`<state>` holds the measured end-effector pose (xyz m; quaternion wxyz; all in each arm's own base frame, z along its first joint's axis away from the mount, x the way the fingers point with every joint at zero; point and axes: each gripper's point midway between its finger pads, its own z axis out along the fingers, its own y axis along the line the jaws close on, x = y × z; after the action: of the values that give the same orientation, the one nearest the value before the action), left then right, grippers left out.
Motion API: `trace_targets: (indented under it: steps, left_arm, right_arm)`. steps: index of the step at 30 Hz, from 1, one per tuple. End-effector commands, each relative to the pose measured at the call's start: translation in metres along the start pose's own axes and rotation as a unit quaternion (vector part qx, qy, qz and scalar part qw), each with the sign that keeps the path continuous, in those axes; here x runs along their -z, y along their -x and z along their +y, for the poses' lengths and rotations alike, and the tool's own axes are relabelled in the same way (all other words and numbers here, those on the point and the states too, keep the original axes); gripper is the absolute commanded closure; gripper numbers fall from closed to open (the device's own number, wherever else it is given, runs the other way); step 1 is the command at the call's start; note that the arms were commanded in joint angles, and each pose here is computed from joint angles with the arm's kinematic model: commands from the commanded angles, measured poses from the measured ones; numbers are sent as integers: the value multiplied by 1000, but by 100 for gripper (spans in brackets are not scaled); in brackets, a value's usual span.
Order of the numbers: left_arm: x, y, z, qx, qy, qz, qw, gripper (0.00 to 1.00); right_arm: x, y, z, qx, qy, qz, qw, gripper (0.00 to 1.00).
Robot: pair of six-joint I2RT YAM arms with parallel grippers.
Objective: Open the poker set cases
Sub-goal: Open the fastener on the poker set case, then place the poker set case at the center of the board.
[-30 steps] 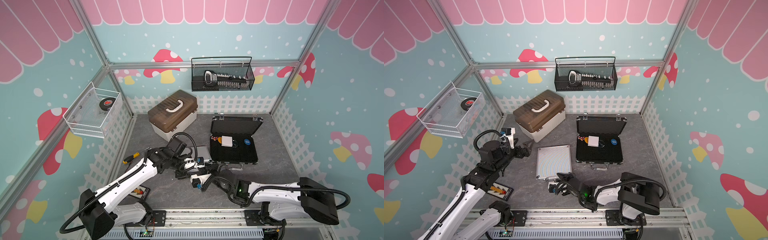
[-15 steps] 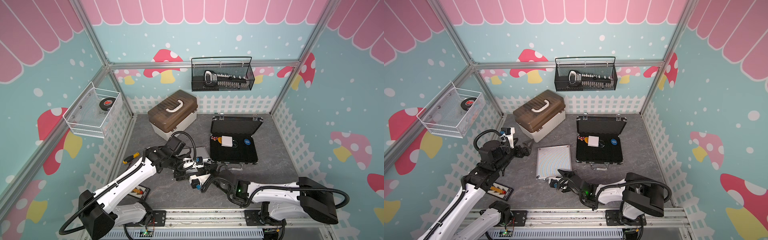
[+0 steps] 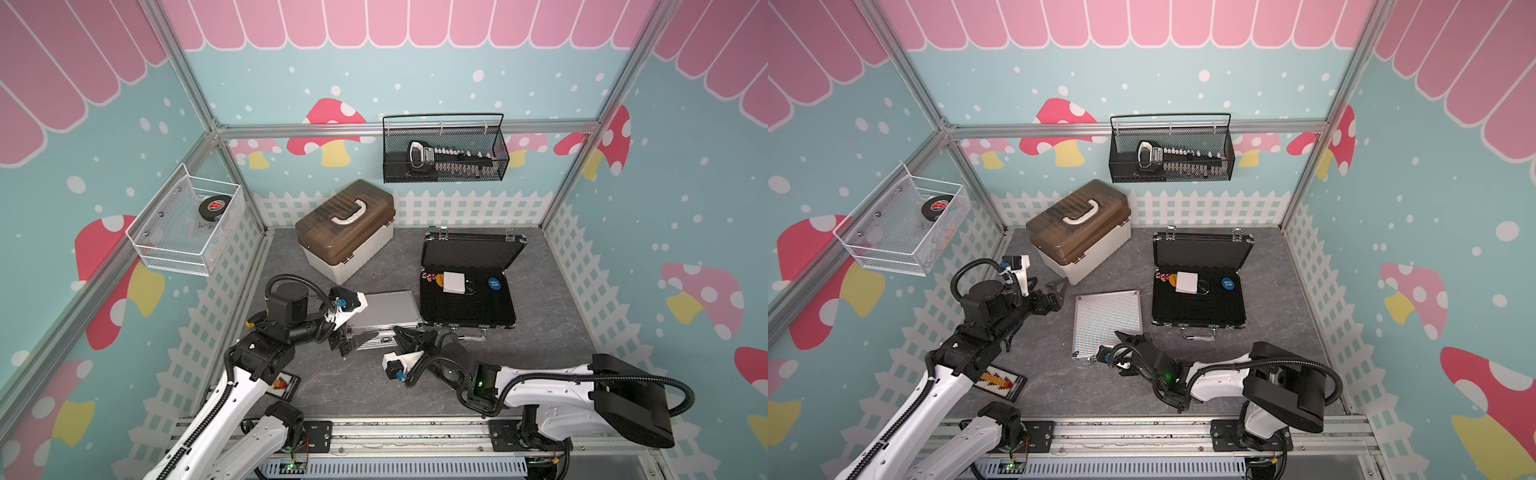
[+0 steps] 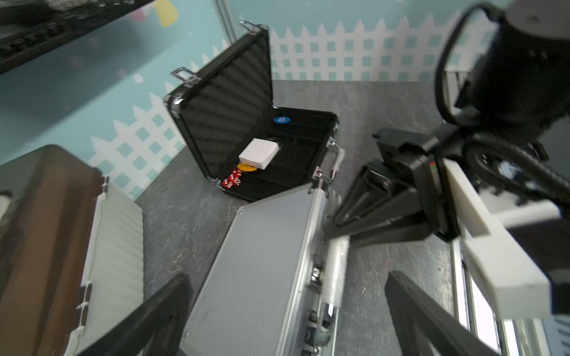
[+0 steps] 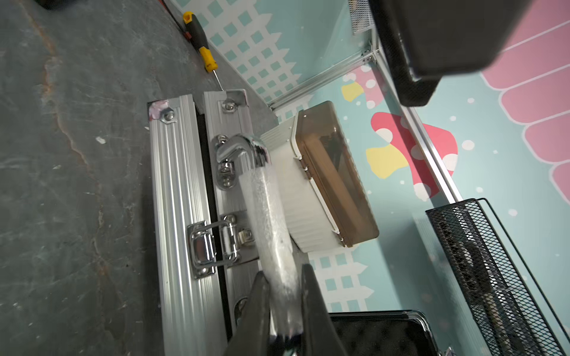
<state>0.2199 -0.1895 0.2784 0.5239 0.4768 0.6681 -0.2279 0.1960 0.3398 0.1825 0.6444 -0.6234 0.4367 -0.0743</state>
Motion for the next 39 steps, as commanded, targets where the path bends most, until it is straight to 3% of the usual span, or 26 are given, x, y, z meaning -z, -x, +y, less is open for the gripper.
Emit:
trace_targets:
  steps: [1, 6, 14, 20, 31, 39]
  left_arm:
    - [10, 25, 35, 84, 76, -52, 992, 1]
    - [24, 10, 71, 195, 184, -41, 963, 1]
    - [44, -27, 106, 294, 313, -25, 903, 1]
    - [41, -36, 110, 304, 322, -20, 896, 1]
    - [39, -38, 116, 317, 328, -28, 889, 1]
    - [38, -38, 117, 322, 328, -32, 887, 1]
  right_arm:
    - [2, 20, -15, -69, -31, -41, 996, 100]
    - [-6, 11, 29, -72, 27, -26, 997, 100]
    - [-15, -4, 82, -77, 86, -5, 993, 100]
    - [-15, -17, 102, -89, 112, 20, 989, 99]
    - [-14, -9, 71, -159, 79, 22, 984, 65]
    - [-18, -16, 55, -197, 66, 37, 978, 60]
